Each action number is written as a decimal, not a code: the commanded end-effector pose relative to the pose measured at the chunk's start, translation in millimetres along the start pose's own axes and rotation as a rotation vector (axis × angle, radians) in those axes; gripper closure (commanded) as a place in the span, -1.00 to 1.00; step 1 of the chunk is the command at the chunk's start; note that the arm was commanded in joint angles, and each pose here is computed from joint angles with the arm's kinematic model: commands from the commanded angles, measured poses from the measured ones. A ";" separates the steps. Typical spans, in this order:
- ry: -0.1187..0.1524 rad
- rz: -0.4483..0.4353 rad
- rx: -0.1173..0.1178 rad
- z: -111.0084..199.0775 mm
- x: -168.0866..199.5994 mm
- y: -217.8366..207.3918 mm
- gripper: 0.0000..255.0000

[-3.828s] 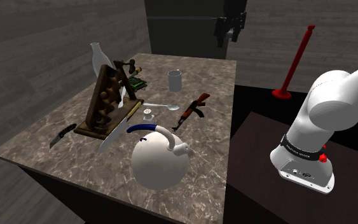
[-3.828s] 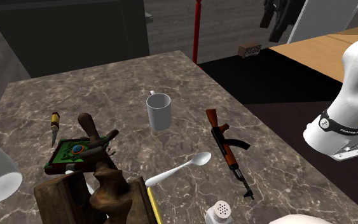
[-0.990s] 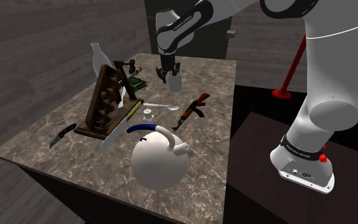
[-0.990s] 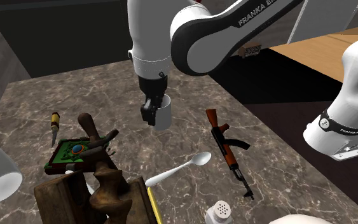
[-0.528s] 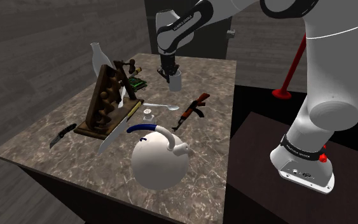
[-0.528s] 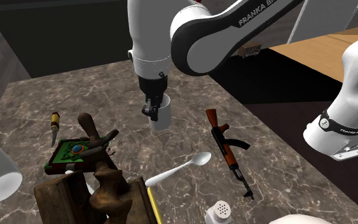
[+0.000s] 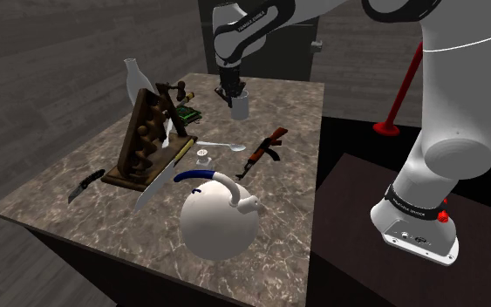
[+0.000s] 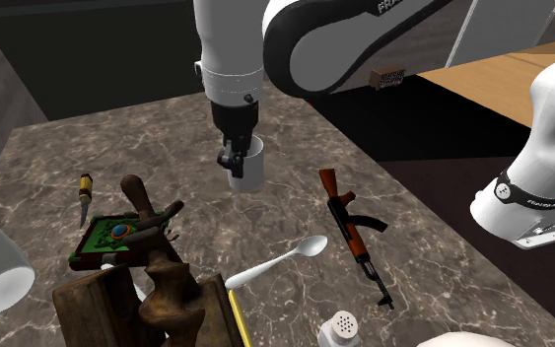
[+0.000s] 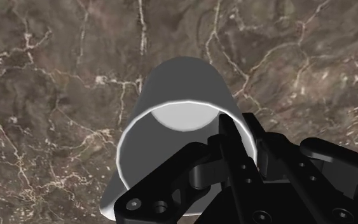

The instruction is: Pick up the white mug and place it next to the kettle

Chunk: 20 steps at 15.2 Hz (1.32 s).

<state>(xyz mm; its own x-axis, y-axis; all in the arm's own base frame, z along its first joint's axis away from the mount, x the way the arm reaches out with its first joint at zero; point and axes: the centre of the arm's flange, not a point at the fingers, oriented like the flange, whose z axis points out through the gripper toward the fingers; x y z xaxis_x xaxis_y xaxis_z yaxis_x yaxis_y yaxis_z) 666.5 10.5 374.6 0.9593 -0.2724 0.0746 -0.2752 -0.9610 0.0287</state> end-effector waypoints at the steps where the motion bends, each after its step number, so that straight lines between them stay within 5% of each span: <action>1: 0.000 0.000 0.000 -10.1 -0.1 0.0 1.00; 20: 0.000 0.000 0.000 -110.1 7.5 2.8 1.00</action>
<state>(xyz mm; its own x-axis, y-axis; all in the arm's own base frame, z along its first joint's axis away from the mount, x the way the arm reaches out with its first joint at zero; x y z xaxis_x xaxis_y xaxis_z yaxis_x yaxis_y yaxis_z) 665.5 10.8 480.1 0.9593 -0.2723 0.0747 -0.2751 -0.9610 0.0288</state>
